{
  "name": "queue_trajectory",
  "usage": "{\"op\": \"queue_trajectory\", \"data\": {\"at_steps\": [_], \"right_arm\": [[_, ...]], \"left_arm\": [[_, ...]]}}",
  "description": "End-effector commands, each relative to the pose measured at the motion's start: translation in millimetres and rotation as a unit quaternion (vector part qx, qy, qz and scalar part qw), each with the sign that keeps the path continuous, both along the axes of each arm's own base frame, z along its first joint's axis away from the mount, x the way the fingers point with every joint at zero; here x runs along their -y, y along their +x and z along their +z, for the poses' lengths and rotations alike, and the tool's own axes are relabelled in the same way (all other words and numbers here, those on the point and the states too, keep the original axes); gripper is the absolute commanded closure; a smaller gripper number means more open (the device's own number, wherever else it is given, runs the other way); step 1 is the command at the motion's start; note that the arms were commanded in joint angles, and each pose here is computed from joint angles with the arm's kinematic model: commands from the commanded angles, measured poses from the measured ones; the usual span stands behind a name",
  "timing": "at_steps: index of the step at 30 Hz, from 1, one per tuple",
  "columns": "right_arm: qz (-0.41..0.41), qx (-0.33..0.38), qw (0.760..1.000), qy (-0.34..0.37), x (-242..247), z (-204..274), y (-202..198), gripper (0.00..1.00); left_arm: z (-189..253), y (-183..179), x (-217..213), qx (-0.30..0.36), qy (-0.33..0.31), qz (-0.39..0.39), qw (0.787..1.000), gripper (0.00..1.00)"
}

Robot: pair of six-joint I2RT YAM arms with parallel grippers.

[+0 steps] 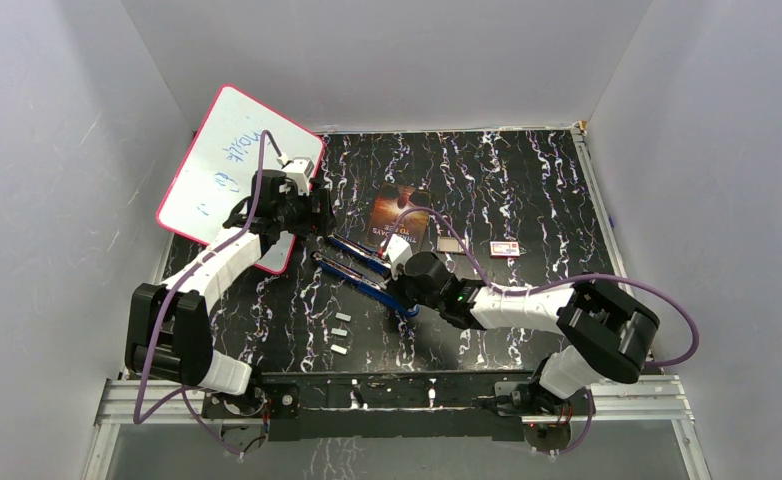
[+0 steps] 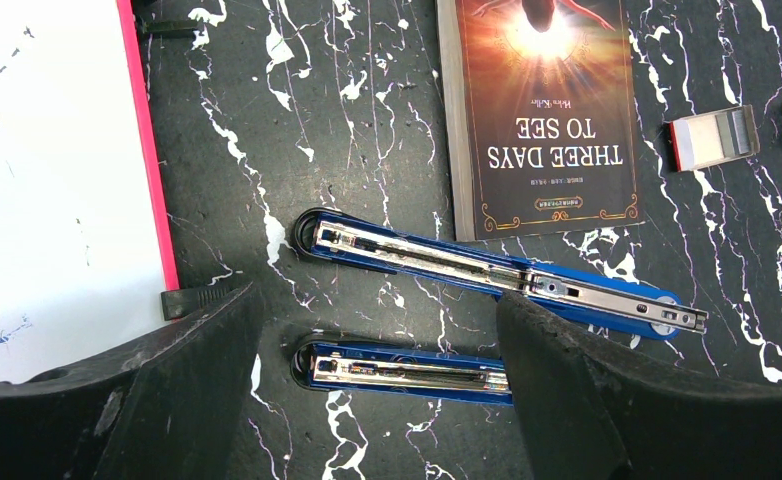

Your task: Load the staples into the stapler

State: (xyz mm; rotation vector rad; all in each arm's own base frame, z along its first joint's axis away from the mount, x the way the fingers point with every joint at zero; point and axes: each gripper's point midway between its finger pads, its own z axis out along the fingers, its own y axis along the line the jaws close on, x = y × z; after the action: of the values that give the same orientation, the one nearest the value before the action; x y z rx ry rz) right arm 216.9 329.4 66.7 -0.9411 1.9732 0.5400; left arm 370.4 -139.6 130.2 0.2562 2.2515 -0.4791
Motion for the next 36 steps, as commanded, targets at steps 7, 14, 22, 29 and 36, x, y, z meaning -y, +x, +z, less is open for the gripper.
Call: {"op": "queue_trajectory", "data": {"at_steps": [7,14,22,29,36], "right_arm": [[-0.003,-0.002,1.000,0.008,-10,8,4,1.00],[0.002,-0.008,1.000,-0.001,-8,4,2,1.00],[0.010,-0.001,1.000,0.004,-10,11,1,1.00],[0.015,0.031,0.999,0.032,-13,39,6,1.00],[0.028,0.035,0.998,0.045,-17,46,2,1.00]], "left_arm": [[11,5,3,0.012,-0.007,-0.006,1.000,0.15],[11,5,3,0.012,-0.007,-0.006,1.000,0.15],[11,5,3,0.012,-0.007,-0.005,1.000,0.15],[11,5,3,0.013,-0.007,-0.006,1.000,0.15],[11,5,3,0.012,-0.007,-0.006,1.000,0.15]]}}
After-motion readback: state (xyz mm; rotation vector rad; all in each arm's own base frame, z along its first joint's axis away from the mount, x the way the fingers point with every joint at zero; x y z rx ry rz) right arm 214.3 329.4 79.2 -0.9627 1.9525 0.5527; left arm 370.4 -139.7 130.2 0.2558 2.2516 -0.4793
